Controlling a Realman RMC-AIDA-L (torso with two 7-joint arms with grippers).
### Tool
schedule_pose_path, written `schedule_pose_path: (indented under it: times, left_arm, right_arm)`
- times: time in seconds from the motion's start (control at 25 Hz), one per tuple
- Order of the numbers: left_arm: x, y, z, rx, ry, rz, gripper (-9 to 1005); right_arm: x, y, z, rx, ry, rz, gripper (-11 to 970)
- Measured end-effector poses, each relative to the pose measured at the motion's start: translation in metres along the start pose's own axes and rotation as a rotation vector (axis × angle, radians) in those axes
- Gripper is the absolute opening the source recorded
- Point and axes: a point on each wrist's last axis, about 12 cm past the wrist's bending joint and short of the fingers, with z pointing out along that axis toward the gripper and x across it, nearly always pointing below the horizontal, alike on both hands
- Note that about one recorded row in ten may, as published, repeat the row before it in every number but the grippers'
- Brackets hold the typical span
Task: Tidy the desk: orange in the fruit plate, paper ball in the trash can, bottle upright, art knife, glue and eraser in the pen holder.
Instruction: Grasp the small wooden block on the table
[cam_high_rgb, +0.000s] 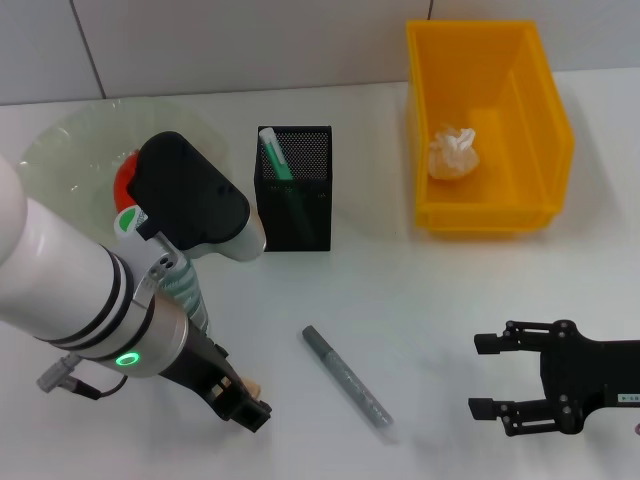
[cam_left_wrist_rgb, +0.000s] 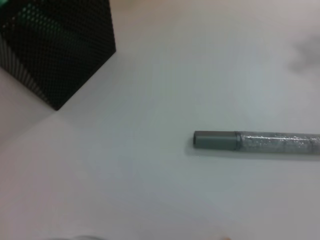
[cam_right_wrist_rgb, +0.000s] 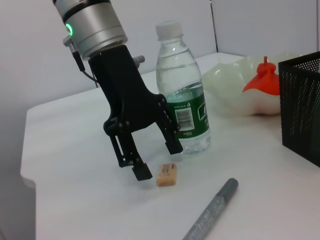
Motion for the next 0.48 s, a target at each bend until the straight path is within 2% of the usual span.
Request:
schedule_pose_path:
  times: [0.48]
  left_arm:
    - [0.0016, 0.0027, 0.0046, -0.004, 0.007, -0.027, 842]
  right_arm:
    - [0.0009, 0.0, 0.0031, -0.002, 0.013, 0.001, 787]
